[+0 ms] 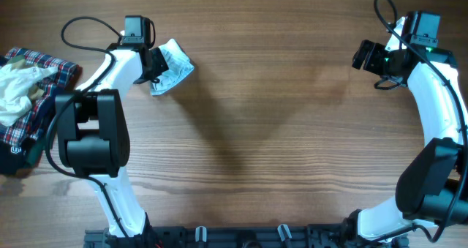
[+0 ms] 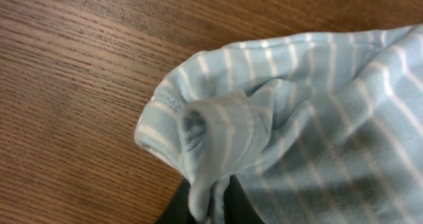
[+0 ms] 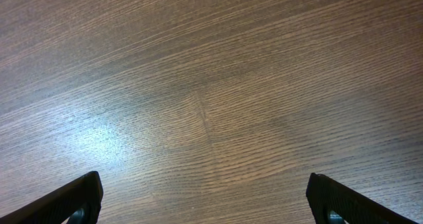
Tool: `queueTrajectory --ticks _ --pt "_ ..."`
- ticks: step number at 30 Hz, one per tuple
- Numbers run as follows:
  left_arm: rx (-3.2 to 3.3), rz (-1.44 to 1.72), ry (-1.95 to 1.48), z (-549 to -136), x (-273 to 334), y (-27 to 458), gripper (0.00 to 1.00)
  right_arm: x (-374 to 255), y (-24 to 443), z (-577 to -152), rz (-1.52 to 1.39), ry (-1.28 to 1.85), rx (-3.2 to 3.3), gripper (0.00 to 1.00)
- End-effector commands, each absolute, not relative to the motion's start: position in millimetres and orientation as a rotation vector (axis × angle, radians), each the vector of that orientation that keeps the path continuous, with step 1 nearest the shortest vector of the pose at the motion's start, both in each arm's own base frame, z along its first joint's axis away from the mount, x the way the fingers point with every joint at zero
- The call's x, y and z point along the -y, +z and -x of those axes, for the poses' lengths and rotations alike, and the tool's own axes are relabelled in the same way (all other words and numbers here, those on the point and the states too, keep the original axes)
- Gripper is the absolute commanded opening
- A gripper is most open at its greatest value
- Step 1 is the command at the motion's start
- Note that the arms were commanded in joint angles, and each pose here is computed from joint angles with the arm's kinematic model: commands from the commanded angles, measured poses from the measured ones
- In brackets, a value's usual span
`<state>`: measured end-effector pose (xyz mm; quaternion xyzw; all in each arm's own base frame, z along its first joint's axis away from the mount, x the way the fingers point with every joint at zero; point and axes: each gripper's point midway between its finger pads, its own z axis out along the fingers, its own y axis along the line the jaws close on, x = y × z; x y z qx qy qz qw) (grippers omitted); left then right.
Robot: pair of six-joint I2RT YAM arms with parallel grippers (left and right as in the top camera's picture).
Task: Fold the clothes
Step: 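Place the bundle onto the clothes pile at left and open the left gripper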
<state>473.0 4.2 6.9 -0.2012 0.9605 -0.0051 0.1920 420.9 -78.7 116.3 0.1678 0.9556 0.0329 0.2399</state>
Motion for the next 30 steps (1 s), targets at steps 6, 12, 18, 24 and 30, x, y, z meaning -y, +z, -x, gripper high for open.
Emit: queueTrajectory --ticks 6,12,18,24,30 --pt "-2.508 0.549 -0.045 -491.4 -11.8 84.7 0.04 78.5 112.1 -418.6 -0.47 0.08 -2.625 1.0" --pt "-2.452 0.636 -0.011 -493.4 -49.1 93.8 0.04 78.5 112.1 -418.6 -0.471 0.08 -2.625 1.0" --pt "-2.225 0.836 0.048 -480.4 -149.4 155.2 0.04 78.5 112.1 -418.6 -0.47 0.08 -2.625 1.0" --pt "-2.105 0.998 0.071 -453.1 -229.9 169.6 0.04 78.5 112.1 -418.6 -0.47 0.08 -2.625 1.0" --pt "-1.997 1.163 0.156 -406.6 -301.0 181.7 0.04 78.6 112.1 -418.6 -0.47 0.08 -2.625 1.0"
